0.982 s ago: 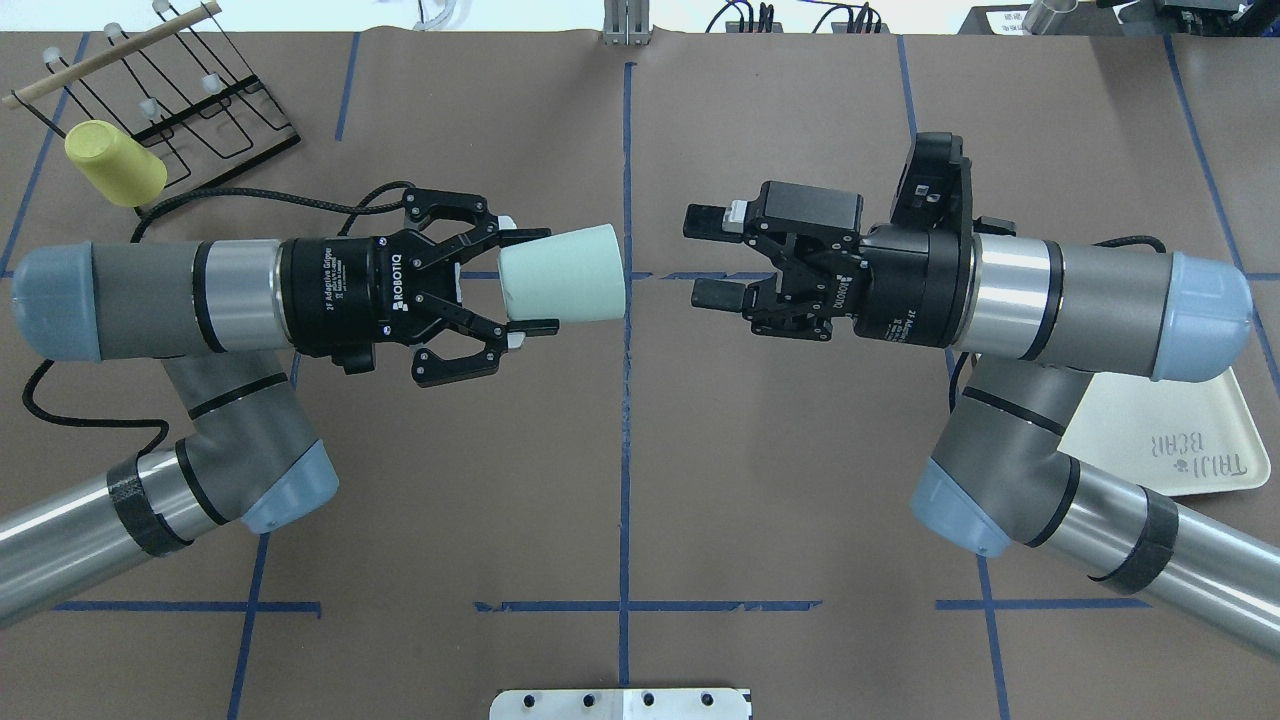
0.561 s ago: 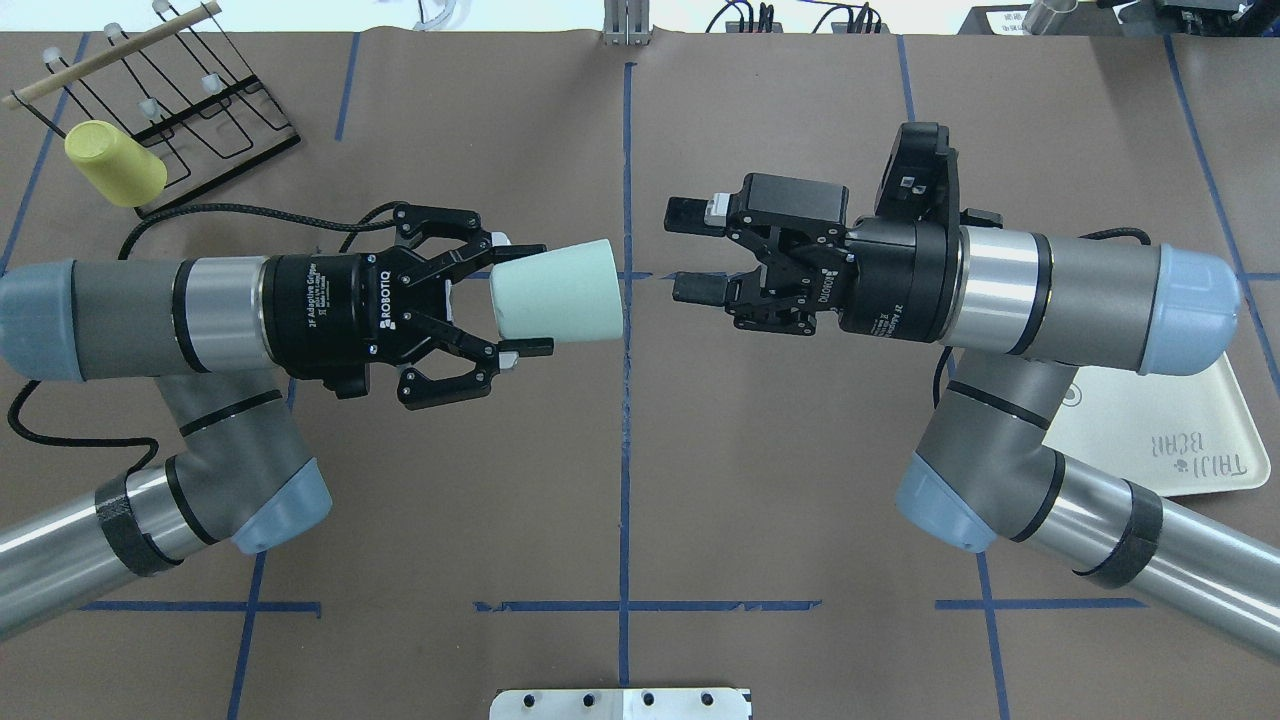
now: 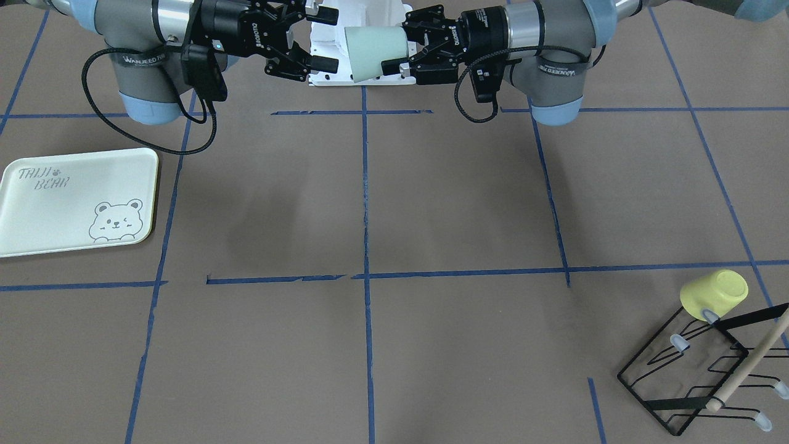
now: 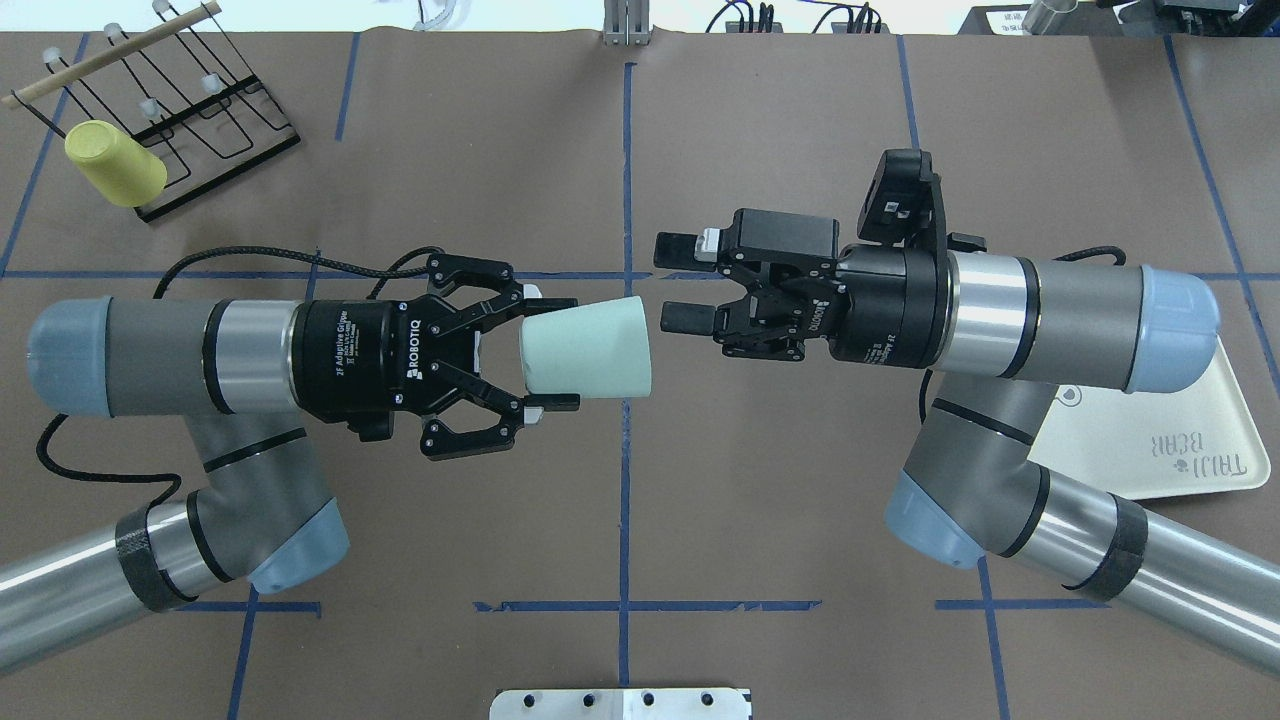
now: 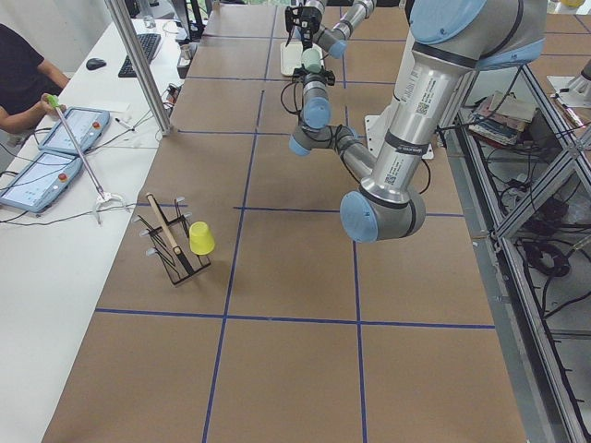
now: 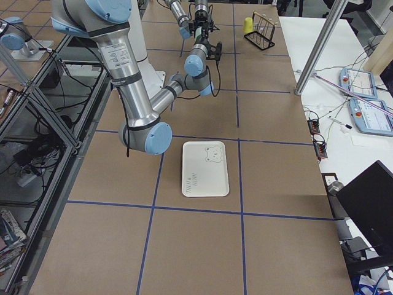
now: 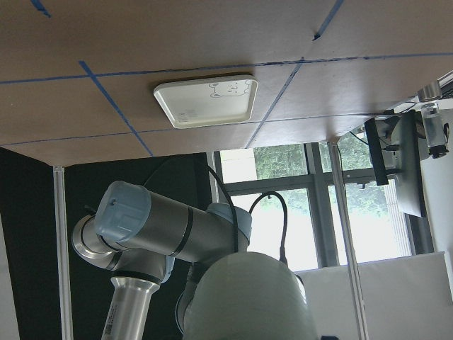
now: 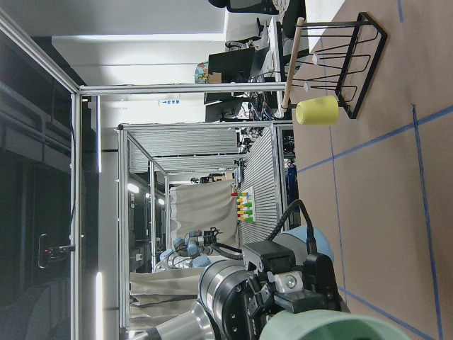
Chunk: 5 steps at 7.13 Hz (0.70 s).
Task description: Left arm grabs green cup and hands to right arm on tray
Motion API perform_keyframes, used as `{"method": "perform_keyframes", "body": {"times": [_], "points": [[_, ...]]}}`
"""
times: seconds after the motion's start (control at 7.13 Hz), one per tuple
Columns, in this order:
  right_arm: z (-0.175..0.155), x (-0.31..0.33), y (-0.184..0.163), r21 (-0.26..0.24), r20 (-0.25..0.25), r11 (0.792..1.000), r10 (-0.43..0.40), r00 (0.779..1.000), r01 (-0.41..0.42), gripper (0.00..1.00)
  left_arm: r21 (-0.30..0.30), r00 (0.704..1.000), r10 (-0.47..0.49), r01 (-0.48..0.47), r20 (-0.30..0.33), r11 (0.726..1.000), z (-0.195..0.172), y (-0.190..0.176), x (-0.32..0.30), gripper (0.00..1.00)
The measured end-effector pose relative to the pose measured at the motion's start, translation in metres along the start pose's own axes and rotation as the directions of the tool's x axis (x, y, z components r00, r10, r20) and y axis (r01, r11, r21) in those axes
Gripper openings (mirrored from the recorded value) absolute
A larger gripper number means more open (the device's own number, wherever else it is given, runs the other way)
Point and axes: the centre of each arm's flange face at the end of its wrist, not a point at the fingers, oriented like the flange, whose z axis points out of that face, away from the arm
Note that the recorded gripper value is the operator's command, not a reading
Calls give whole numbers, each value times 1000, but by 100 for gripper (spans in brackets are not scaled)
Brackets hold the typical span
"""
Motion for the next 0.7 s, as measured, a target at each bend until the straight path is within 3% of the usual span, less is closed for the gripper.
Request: {"method": "perform_keyframes", "body": {"times": [0.42,0.56,0.7], "points": [[2,5,9,-46,-11,999,5,1000,-5,88,-1,1000,-7,7,14,1000,6,-4,-9,12],[4,7,13,-53,-12,999,-1,1000,1,82,-3,1000,-9,9,19,1000,8,-4,-11,12],[6,9,16,-61,-12,998,-11,1000,10,68,-5,1000,-11,11,22,1000,10,-4,-13,13]]}}
